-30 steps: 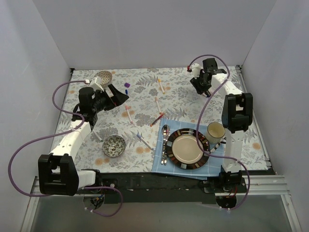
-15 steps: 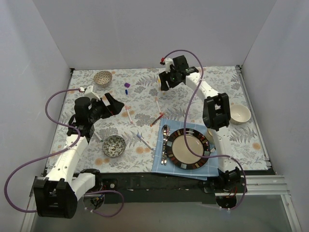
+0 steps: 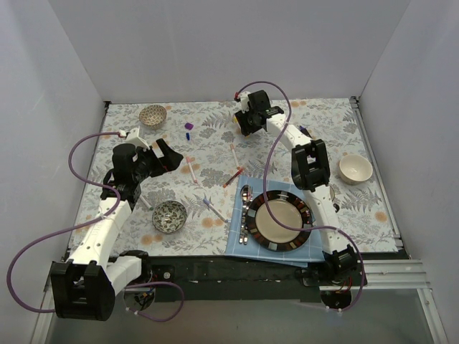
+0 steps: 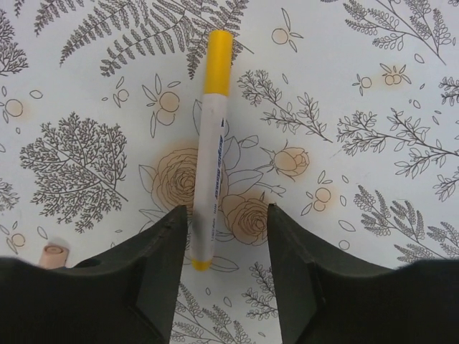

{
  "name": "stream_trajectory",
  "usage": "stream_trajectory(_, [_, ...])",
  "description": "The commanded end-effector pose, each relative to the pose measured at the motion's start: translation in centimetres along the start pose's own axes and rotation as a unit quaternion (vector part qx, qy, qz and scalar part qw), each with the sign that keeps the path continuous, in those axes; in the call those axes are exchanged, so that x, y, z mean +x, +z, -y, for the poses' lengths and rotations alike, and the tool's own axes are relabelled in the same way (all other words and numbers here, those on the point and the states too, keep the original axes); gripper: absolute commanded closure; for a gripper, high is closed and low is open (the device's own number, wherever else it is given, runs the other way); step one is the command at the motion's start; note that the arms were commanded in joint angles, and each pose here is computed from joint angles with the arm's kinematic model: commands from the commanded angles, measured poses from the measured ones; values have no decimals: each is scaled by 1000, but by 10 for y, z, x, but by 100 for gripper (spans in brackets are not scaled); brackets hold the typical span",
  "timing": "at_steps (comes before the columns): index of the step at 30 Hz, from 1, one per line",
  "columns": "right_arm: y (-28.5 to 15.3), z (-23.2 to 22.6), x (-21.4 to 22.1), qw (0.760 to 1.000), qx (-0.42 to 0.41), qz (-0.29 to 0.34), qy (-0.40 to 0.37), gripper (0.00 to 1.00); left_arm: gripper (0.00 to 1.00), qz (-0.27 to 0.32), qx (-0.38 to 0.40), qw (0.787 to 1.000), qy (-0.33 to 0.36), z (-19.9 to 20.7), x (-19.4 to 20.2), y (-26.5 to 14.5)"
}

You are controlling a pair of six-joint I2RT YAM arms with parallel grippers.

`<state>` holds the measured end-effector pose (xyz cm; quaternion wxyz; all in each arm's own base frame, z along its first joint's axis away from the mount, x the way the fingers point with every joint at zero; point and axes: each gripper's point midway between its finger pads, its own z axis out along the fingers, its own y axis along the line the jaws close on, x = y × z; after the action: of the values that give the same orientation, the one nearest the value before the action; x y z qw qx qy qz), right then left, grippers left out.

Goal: Open the pen caps

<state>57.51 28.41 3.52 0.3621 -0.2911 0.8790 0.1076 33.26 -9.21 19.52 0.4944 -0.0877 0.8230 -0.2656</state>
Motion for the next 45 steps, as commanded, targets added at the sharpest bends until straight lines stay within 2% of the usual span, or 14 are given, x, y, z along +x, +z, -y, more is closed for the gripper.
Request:
stream_trajectory(1, [8, 9, -11, 1000, 14, 23, -5, 49, 2, 1, -6, 1000, 9, -4, 0, -1])
stream_trajectory(7, [13, 10, 14, 1000, 13, -14, -23, 64, 2, -1, 2, 1000, 6, 0, 0, -1])
stream_trajectory(9, [11, 13, 21, 999, 18, -25, -35, 76, 2, -7, 9, 1000, 3, 2, 3, 0])
stream_trajectory(10, [10, 13, 25, 998, 21, -33, -40, 86, 2, -8, 14, 1000, 0, 3, 4, 1])
stream_trajectory(13, [2, 14, 35, 997, 18, -52, -46, 99, 2, -18, 43, 999, -19, 13, 8, 2])
stream_trajectory(16, [-18, 15, 26, 998, 7, -42, -40, 99, 2, -38, 92, 993, -62, 28, 20, 4])
stream_trajectory(17, [-21, 11, 39, 998, -8, -53, -35, 99, 2, -38, 107, 991, -76, 33, 21, 4])
stream_trajectory(19, [-43, 12, 17, 999, -24, -14, -25, 99, 2, -47, 139, 985, -95, 40, 29, 6])
stream_trajectory(20, [-46, 13, 26, 999, -31, -20, -15, 99, 2, -51, 147, 980, -126, 45, 29, 6])
stream_trajectory(22, [-66, 3, 9, 998, -66, 10, -1, 99, 2, -47, 174, 973, -147, 52, 27, 8])
stream_trajectory(28, [-95, -28, 2, 984, -163, 35, 60, 99, 2, -27, 211, 954, -213, 71, 15, 23])
stream_trajectory(32, [-105, -40, 4, 973, -208, 35, 94, 99, 2, -55, 195, 952, -230, 71, 29, 55])
stream_trajectory(41, [-139, -79, 10, 937, -317, 28, 146, 99, 2, -62, 176, 952, -242, 85, 26, 115])
stream_trajectory(45, [-137, -68, 4, 954, -269, 40, 127, 99, 2, -75, 155, 953, -250, 75, 34, 136])
